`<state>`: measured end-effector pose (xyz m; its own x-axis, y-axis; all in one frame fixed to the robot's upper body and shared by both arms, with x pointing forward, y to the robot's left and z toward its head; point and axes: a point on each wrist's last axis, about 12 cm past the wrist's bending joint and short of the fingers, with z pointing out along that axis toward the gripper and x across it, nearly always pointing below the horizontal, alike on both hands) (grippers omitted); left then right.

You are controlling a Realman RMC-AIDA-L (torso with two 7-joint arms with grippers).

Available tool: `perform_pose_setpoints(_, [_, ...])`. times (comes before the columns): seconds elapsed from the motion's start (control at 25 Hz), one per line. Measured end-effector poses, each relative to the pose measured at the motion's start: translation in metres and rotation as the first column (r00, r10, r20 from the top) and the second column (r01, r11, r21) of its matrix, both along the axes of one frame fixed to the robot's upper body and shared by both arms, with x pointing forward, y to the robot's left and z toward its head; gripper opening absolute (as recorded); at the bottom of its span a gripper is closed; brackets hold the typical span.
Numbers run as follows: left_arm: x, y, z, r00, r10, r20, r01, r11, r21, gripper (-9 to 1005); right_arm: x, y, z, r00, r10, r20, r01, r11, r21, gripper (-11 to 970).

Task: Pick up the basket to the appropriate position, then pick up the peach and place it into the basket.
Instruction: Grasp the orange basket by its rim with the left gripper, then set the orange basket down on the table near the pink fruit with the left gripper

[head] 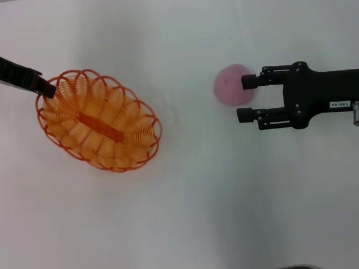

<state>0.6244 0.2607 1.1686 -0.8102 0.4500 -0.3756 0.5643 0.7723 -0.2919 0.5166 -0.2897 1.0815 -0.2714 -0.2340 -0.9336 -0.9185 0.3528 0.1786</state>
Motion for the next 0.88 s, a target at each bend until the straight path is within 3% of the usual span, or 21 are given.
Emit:
perform_pose_setpoints(0.4, [-0.001,0.011,0.003,0.988,0.150,-0.039,-0.154,0.981,-0.115,42,0.001,-0.002,0.001,1.000,-0.010,0.011,0.010,1.000,-0.001,710])
perform_pose_setpoints(0.88, [-0.011,0.027,-0.023,0.916,0.388,-0.099,-0.400,0.878,-0.264,42,0.004,-0.001,0.003,0.999,-0.021,0.030,0.021,1.000,0.005,707])
